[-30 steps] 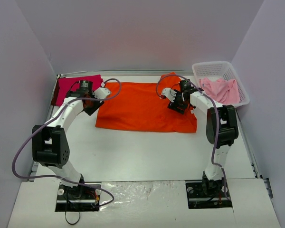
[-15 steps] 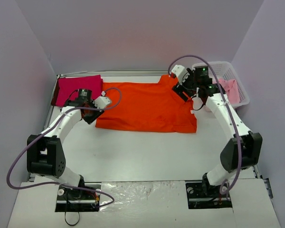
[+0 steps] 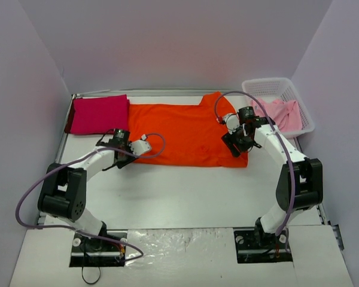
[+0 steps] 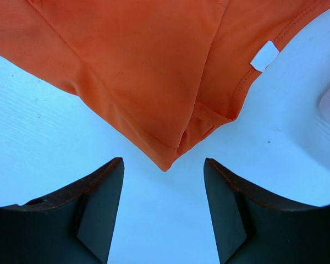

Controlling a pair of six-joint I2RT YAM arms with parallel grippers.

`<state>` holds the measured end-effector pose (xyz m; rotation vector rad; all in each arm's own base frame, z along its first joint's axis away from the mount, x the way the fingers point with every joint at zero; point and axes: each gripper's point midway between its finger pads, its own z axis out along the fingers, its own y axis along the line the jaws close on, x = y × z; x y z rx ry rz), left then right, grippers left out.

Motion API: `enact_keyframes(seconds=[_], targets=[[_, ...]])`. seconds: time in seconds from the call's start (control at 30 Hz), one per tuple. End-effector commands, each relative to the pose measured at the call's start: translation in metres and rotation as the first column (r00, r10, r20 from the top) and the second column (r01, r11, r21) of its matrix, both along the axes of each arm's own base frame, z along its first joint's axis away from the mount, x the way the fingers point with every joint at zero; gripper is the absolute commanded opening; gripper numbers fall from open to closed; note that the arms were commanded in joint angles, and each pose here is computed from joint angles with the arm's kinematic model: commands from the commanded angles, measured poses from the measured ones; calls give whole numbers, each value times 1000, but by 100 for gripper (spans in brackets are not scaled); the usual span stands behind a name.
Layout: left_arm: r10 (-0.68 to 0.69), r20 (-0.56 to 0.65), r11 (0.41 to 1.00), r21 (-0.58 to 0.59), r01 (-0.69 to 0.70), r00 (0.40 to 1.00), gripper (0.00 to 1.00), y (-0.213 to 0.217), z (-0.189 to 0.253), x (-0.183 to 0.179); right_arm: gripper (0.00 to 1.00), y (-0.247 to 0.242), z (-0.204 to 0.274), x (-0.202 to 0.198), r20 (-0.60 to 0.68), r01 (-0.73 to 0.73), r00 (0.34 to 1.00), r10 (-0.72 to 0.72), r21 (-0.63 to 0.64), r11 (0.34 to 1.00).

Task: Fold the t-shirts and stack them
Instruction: Fold the flattened tshirt in 1/3 of the way

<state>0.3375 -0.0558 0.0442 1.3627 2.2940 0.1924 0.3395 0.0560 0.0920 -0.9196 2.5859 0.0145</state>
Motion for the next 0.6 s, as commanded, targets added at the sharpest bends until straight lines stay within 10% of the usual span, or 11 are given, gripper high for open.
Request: enact_keyframes(seconds=[0.0, 0.57], targets=[[6, 138, 999, 35, -11, 990, 30, 4, 15, 26, 56, 3, 8, -4, 1, 32, 999, -32, 33, 999], [-47, 88, 998, 53, 43, 995, 31, 1, -12, 24, 63, -7, -9, -12, -43, 54, 998, -54, -1, 999]])
